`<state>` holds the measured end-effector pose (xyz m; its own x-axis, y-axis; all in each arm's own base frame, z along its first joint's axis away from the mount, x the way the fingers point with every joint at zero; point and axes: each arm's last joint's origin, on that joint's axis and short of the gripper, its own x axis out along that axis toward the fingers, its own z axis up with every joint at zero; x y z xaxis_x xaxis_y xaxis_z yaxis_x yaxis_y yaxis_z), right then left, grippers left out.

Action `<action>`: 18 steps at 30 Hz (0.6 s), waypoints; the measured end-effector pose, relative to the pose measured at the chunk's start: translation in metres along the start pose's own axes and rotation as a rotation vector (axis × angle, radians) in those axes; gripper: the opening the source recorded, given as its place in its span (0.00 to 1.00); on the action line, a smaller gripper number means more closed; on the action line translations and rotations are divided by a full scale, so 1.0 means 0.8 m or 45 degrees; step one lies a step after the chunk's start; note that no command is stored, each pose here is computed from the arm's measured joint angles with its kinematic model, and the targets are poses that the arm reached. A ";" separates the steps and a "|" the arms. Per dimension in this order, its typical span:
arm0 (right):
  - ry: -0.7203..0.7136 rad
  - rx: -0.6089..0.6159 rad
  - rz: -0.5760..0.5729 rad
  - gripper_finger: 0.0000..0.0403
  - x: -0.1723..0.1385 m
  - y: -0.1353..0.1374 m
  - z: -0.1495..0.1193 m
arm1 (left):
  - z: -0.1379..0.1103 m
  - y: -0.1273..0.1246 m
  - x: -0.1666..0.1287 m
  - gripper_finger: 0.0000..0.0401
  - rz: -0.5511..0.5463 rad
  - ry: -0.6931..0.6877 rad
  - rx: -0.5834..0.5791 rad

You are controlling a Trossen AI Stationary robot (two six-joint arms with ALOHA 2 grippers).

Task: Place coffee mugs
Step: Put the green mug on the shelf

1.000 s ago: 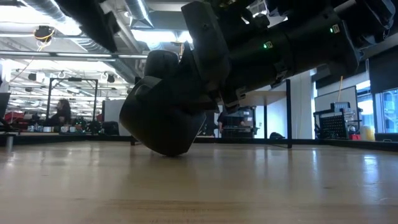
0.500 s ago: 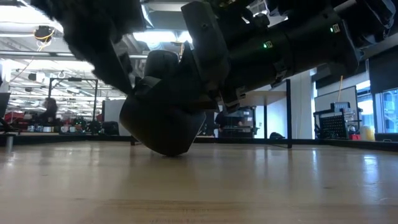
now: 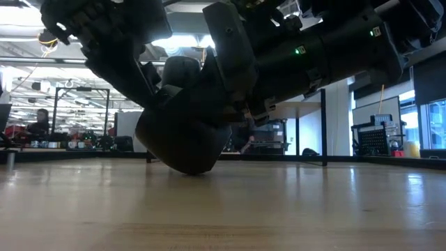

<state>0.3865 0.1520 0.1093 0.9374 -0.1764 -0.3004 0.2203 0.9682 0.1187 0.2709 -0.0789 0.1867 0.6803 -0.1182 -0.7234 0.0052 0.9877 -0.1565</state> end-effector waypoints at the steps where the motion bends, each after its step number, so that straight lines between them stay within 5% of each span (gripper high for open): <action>1: 0.000 0.000 0.000 0.34 0.000 0.000 0.000 | 0.000 0.000 0.000 0.25 0.007 -0.001 0.020; 6: -0.013 0.008 0.001 0.34 0.002 0.002 0.005 | 0.002 0.006 0.001 0.03 0.016 -0.005 0.149; 18: -0.051 0.108 0.084 0.34 -0.018 0.049 0.060 | 0.033 -0.003 -0.032 0.01 -0.013 0.185 0.254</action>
<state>0.3945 0.1838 0.1638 0.9602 -0.1216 -0.2514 0.1783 0.9597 0.2170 0.2730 -0.0758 0.2236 0.5669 -0.1273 -0.8139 0.1658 0.9854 -0.0386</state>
